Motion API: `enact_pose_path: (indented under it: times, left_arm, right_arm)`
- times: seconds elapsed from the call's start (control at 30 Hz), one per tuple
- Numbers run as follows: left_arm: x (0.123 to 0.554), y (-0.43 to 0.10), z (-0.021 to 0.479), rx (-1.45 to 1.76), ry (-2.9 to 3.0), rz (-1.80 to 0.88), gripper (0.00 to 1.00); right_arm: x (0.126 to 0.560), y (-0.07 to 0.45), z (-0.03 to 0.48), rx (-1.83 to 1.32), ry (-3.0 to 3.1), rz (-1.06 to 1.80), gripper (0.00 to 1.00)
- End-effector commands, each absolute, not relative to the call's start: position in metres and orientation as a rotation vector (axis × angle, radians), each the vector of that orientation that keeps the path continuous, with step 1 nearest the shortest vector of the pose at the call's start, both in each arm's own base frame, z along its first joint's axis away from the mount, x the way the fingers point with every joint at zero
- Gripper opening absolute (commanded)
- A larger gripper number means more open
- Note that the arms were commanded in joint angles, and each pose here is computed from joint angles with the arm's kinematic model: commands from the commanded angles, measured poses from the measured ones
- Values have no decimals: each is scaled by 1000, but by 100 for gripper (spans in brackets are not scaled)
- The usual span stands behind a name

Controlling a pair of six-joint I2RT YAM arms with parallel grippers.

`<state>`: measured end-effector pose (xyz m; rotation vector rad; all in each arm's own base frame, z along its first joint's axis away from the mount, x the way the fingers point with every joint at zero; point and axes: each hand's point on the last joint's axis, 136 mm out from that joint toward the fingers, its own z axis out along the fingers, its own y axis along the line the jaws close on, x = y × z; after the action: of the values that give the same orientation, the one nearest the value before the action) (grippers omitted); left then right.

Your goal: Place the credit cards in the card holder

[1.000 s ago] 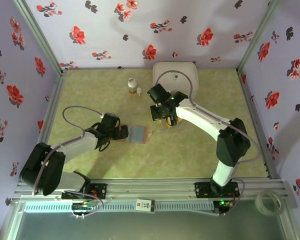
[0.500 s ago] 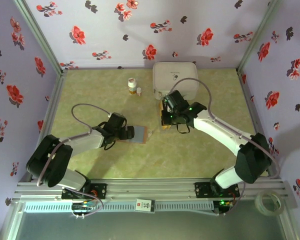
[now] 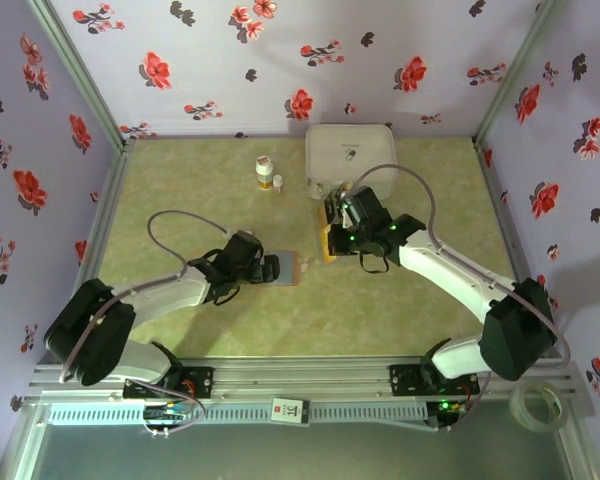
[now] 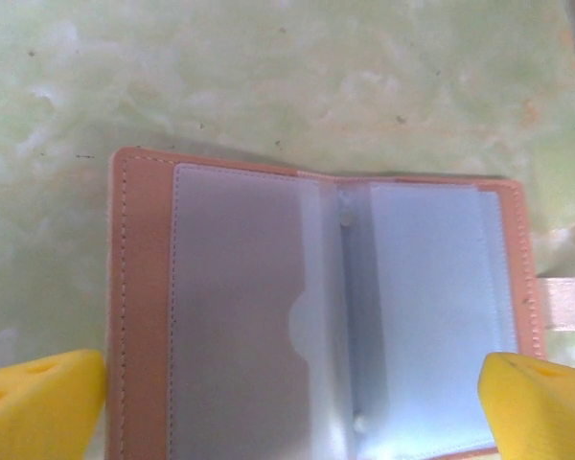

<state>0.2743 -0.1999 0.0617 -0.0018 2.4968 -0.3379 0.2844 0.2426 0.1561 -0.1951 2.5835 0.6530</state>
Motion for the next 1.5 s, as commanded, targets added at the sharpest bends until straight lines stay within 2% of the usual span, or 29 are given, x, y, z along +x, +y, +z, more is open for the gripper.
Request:
enact_pose_path:
  times: [0.0,0.23,0.5,0.7,1.13,1.47]
  left_arm:
    - [270,-185,74,-73,2482,-282,100]
    - [267,-144,92,-159,2463,-105,100]
    - [274,-117,91,-161,2499,13,100]
    - [285,-111,91,-70,2532,67,100]
    - [300,-119,76,36,2585,33,100]
    - [298,-128,60,55,2608,13,100]
  right_arm:
    - [286,258,174,-199,2512,823,0]
    - [284,280,180,-145,2456,1047,0]
    - [291,295,167,26,2362,1260,0]
    - [298,303,150,122,2329,1302,0]
    - [293,336,117,59,2313,1254,0]
    - [293,349,103,57,2259,1367,0]
